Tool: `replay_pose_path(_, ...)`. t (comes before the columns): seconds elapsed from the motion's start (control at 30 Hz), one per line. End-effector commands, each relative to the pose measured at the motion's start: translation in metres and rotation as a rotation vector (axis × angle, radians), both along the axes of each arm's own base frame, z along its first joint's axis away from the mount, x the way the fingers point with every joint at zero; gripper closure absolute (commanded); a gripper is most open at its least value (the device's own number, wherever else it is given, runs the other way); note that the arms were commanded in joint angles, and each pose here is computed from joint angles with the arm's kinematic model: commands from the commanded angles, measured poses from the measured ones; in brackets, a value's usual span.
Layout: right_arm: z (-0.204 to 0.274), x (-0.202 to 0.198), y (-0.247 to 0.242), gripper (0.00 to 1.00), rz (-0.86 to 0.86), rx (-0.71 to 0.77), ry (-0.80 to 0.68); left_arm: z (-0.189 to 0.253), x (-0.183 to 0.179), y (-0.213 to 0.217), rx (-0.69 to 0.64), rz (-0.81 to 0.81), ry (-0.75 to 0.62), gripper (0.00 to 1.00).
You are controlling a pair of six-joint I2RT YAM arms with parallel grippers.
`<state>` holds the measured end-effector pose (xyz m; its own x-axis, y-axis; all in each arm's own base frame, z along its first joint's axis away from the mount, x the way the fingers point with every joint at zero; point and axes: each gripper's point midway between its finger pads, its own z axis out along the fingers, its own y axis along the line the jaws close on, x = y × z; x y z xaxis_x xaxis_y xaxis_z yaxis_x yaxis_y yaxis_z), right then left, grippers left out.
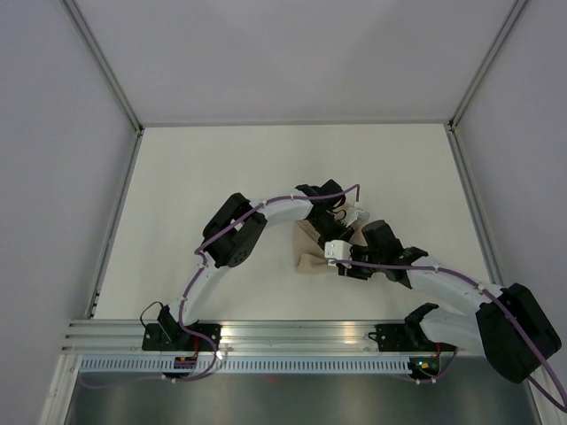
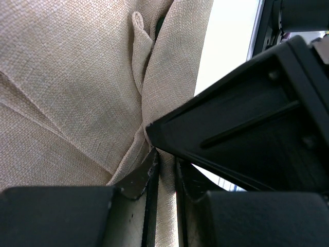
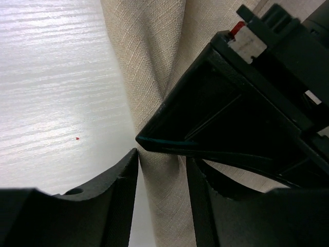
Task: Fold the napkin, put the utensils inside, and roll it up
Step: Roll the napkin with the utensil
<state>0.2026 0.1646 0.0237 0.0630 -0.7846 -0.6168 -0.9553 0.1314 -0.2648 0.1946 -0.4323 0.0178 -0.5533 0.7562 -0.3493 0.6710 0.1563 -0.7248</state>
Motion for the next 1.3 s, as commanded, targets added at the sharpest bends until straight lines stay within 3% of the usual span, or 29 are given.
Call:
replay_pose_path(0.0,-0.002,0.010,-0.001,0.52,-0.022,-0.010,-0.039,-0.068,-0.011,0.042,0.283,0.020,-0.004,0.97)
replay_pose_path(0.1,-0.002,0.010,-0.001,0.55,-0.022,-0.010,-0.041,-0.065,-0.010,0.040,0.271,0.022,0.000,0.94)
replay_pose_path(0.43,-0.009,0.007,0.001,0.81,0.001,-0.025,0.002,-0.044,-0.001,0.028,0.218,0.061,-0.006,0.77)
replay_pose_path(0.5,-0.009,0.008,0.003,0.84,0.004,-0.022,0.004,-0.033,0.006,0.022,0.184,0.091,-0.020,0.69)
replay_pose_path(0.73,-0.013,0.014,0.011,0.91,0.013,-0.016,0.025,0.013,0.034,0.006,0.071,0.195,-0.028,0.62)
replay_pose_path(1.03,-0.020,0.018,0.020,0.96,0.048,-0.016,0.079,0.054,0.102,0.023,0.011,0.468,-0.031,0.60)
replay_pose_path(1.07,-0.017,0.021,0.021,0.96,0.046,-0.009,0.088,0.063,0.124,0.026,-0.041,0.523,-0.074,0.60)
replay_pose_path(1.13,-0.021,0.017,0.022,0.96,0.058,-0.008,0.140,0.081,0.135,0.041,-0.100,0.607,-0.066,0.58)
replay_pose_path(1.27,-0.018,0.029,0.021,0.98,0.044,0.012,0.193,0.117,0.175,0.062,-0.223,0.780,-0.182,0.57)
